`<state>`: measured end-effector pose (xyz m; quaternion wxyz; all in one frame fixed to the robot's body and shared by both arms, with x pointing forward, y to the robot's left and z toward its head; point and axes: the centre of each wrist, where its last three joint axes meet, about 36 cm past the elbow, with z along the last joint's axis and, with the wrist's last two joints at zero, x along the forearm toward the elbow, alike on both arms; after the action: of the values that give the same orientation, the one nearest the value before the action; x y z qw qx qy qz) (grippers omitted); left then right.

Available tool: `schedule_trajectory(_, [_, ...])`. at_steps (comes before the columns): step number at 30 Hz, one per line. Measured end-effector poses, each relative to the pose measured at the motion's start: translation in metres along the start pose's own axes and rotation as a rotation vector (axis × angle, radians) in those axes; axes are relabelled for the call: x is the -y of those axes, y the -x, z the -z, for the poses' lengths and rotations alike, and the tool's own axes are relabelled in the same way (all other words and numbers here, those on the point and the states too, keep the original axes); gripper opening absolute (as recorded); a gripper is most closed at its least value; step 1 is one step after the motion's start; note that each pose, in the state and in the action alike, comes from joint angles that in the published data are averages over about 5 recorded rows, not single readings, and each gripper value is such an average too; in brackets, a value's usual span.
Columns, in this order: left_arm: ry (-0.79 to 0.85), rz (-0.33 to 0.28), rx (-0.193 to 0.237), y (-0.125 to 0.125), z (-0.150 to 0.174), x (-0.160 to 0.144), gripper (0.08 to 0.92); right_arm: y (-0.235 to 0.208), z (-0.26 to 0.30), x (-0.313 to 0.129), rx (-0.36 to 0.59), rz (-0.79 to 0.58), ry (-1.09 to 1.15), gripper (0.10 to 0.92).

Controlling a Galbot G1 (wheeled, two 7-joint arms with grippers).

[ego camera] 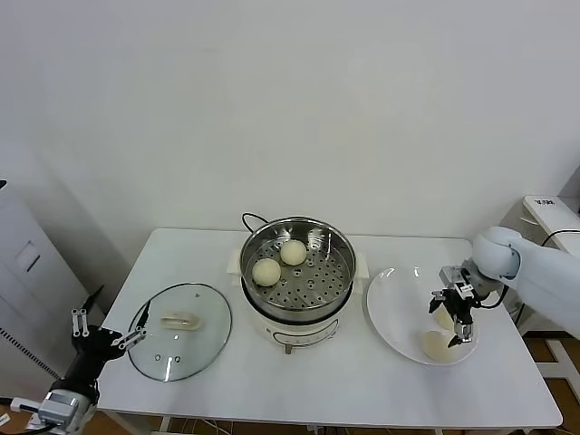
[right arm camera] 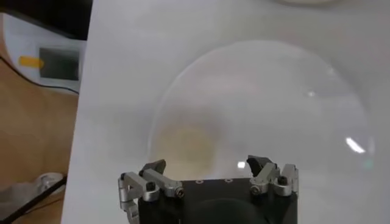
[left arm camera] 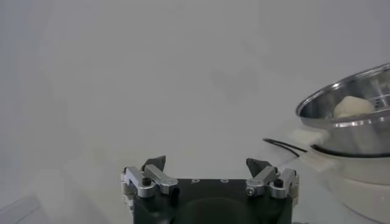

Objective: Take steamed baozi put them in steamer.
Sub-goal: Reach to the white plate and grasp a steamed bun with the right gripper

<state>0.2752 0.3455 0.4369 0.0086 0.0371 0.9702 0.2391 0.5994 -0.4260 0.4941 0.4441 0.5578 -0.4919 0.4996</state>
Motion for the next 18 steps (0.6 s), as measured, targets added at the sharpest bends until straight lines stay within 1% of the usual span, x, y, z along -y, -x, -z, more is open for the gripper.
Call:
schedule_trajectory(9, [0.000,0.003,-0.004,-0.002,-0.001,0.000,0.823,0.018,0.000,0.000,0.006,0.005,0.002,0.812])
schedule_trajectory(14, [0.000,0.006,-0.008,-0.003,-0.002,0.000,0.823,0.026,0.001,-0.001,0.002,0.017,-0.002,0.749])
schedule_trajectory(18, [0.001,0.007,-0.010,-0.005,-0.002,0.000,0.823,0.029,0.003,-0.002,-0.001,0.021,-0.007,0.652])
